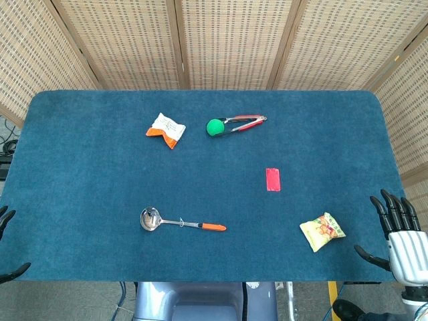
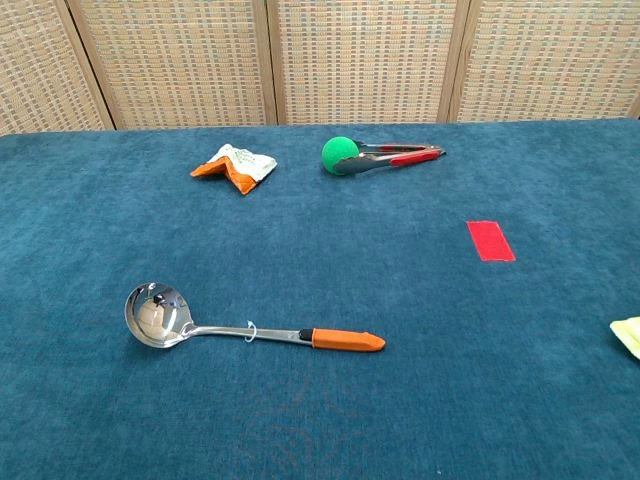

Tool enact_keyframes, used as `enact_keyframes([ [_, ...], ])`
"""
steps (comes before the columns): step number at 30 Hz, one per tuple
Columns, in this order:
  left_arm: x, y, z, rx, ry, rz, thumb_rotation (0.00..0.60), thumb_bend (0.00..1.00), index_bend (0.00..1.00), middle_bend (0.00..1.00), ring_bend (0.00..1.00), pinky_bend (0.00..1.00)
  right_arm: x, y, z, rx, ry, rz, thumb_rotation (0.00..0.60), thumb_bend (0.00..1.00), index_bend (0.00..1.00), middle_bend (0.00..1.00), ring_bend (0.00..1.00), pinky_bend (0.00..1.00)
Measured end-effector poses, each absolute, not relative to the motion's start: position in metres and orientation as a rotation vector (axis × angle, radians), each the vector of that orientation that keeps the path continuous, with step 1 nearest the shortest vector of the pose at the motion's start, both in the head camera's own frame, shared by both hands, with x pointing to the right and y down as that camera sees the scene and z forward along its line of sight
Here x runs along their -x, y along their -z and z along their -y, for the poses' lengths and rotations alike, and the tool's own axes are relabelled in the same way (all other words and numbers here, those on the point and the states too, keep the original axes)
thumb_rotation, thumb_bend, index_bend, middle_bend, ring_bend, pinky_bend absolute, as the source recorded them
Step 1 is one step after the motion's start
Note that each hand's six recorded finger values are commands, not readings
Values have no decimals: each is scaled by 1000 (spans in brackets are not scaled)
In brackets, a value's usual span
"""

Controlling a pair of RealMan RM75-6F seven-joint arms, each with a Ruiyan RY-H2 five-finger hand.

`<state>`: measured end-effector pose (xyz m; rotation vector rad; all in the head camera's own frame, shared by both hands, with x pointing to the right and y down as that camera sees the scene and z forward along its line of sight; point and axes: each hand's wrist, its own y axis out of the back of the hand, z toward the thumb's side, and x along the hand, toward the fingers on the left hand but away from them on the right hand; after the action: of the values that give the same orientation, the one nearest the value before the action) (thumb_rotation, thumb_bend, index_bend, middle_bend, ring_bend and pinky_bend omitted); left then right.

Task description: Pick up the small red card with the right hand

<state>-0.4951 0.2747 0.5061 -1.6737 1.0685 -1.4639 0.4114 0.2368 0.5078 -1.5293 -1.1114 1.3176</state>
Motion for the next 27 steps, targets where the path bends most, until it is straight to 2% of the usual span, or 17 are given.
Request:
enact_keyframes([
  [9,494,-508,-274,1683,1461,-1069,600,0,0,0,0,0,-409,-516,-237,1554,-1343,1082,600,0,2,0,0,0],
  [15,493,-510,-269,1685,1443,-1080,600,0,0,0,0,0,-397,-533,-230,1642,-1341,1027,600,0,89,0,0,0],
  [18,493,-513,-266,1681,1447,-1081,600,0,0,0,0,0,-385,-546,-211,1698,-1316,977,600,0,134,0,0,0],
  [27,494,-521,-253,1651,1479,-1110,600,0,0,0,0,0,-337,-592,-123,1764,-1246,780,600,28,250,0,0,0],
])
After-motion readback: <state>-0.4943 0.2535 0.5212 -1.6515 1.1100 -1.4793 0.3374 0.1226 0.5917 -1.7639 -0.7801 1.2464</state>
